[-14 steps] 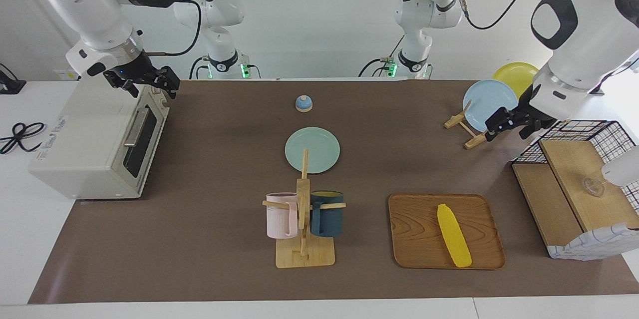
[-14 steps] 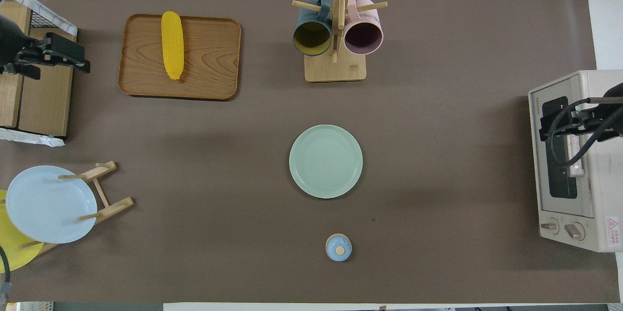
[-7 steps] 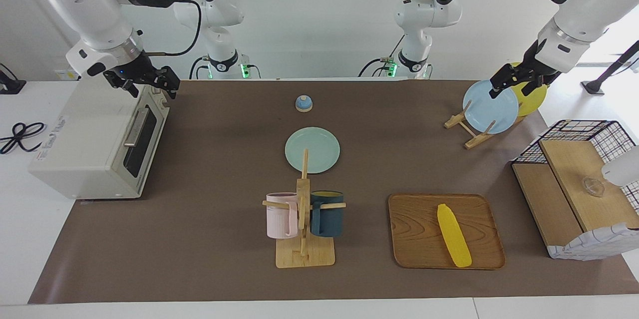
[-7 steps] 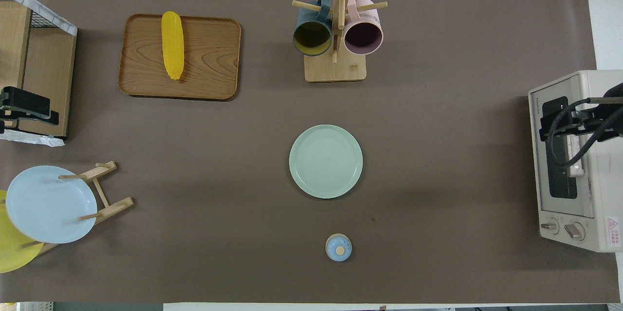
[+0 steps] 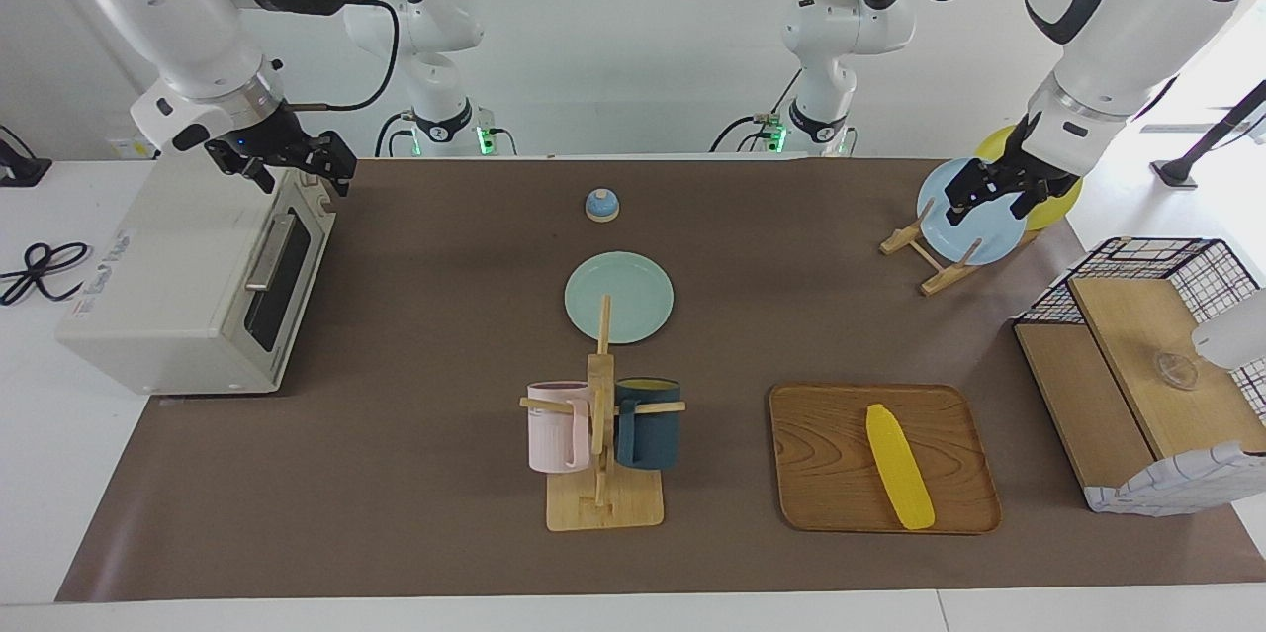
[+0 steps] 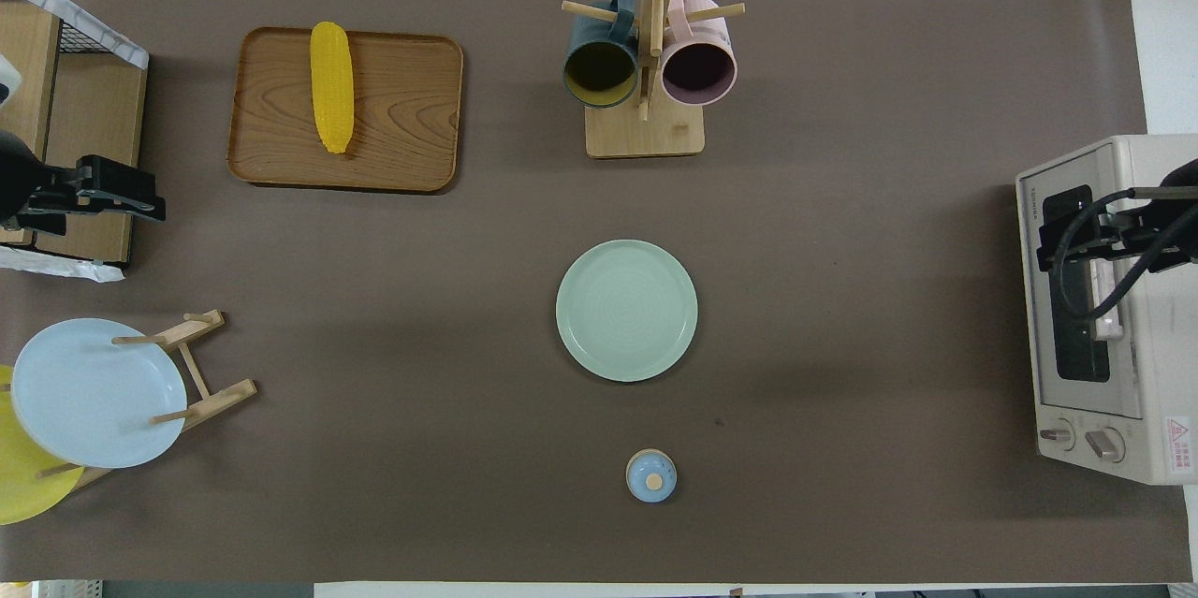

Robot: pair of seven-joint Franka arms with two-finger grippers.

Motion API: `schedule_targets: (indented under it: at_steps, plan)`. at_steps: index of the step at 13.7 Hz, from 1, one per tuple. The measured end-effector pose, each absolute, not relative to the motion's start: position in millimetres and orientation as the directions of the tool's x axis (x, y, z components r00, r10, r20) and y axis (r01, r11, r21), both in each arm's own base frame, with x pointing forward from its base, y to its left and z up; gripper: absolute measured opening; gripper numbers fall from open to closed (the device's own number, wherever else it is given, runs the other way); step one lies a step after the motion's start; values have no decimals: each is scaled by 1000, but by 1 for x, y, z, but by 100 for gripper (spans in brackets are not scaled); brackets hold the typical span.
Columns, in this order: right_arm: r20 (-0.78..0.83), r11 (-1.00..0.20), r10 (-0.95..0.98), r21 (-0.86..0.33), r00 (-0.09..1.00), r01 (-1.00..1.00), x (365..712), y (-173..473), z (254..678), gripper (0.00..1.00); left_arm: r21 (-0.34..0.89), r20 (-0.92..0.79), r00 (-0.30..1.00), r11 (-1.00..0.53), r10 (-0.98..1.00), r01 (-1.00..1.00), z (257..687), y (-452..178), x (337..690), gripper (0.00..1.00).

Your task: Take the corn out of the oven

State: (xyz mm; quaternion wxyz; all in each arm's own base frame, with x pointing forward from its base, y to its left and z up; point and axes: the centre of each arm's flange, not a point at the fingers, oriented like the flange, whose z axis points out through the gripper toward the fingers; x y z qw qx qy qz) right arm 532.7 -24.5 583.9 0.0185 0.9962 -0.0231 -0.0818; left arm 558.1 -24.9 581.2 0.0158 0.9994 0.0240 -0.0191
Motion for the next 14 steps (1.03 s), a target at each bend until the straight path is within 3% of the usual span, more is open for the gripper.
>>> schedule_targets:
  at_steps: [14]
  plan:
    - [-162, -998, -49, 41, 986, -43, 533, -25, 584, 100, 28, -20, 999, -999, 38, 39, 600, -29, 557, 100]
